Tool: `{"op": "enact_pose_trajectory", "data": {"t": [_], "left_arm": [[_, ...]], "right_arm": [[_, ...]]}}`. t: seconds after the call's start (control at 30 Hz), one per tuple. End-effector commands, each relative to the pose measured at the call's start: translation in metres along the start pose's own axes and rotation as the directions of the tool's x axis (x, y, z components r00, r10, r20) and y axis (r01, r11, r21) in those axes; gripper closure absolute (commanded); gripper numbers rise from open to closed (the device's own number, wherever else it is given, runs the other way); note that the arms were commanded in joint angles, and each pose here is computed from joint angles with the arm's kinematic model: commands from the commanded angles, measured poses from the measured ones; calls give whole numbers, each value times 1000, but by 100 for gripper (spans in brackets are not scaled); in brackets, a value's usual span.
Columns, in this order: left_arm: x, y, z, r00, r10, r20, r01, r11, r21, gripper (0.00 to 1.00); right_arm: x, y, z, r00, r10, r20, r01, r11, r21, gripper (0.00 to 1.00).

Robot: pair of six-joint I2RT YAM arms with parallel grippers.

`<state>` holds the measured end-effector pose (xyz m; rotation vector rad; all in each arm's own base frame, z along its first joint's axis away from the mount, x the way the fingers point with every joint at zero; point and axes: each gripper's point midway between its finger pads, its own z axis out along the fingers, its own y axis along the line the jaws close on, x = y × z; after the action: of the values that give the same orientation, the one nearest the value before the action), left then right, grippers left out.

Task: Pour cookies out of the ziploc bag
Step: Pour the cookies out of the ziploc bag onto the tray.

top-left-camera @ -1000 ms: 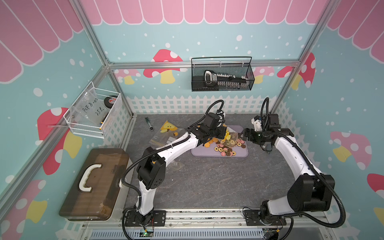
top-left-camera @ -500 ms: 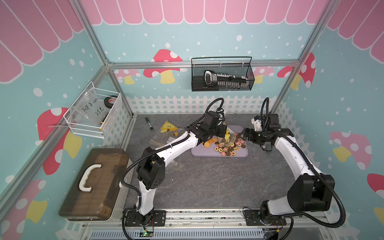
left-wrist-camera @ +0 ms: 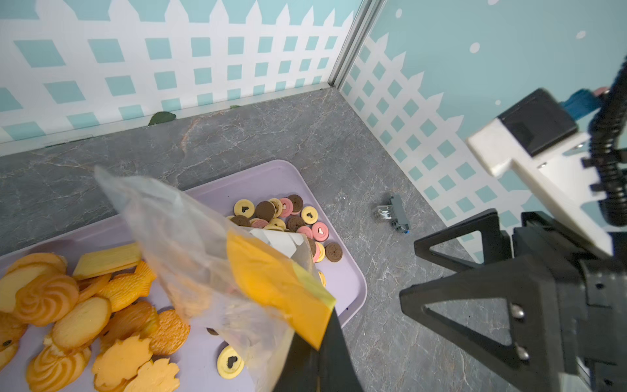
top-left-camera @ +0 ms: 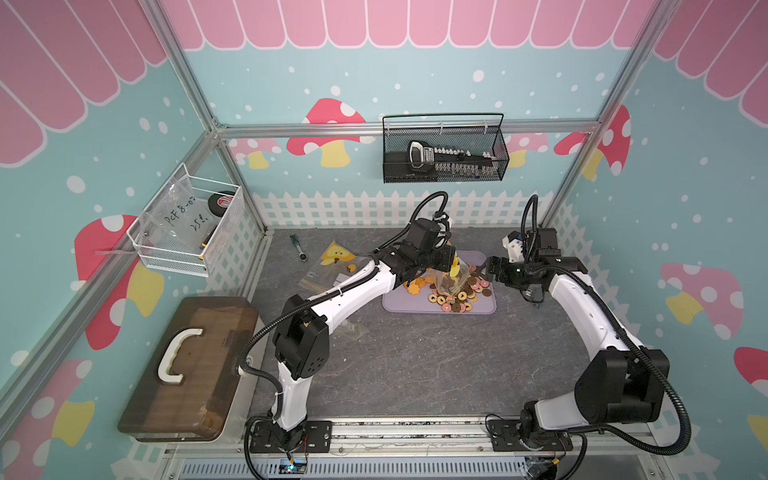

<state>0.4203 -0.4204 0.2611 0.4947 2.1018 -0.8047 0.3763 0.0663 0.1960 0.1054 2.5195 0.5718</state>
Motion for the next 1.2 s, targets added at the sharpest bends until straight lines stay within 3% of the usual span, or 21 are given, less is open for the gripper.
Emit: {"op": "enact_pose_trajectory", "data": {"t": [0.0, 0.3, 0.53, 0.87, 1.17], "left_arm": [[-29, -15, -23, 998, 4, 57, -6, 999, 34, 100], [-39, -20, -42, 998, -10, 59, 8, 999, 31, 100], [-29, -26, -86, 999, -25, 40, 23, 999, 43, 100], [34, -37, -148, 996, -88, 9, 85, 980, 181, 100], [120, -67, -158, 972, -221, -84, 237, 926, 293, 100]], "right_arm": [[1, -1, -2, 1000, 7, 4, -7, 1000, -3, 11], [-1, -1, -1, 1000, 9, 11, -9, 1000, -5, 9], [4, -4, -2, 1000, 1, 11, -1, 1000, 8, 9], [9, -5, -7, 1000, 3, 21, -3, 1000, 14, 9], [20, -14, -4, 1000, 3, 10, -4, 999, 49, 8]]}}
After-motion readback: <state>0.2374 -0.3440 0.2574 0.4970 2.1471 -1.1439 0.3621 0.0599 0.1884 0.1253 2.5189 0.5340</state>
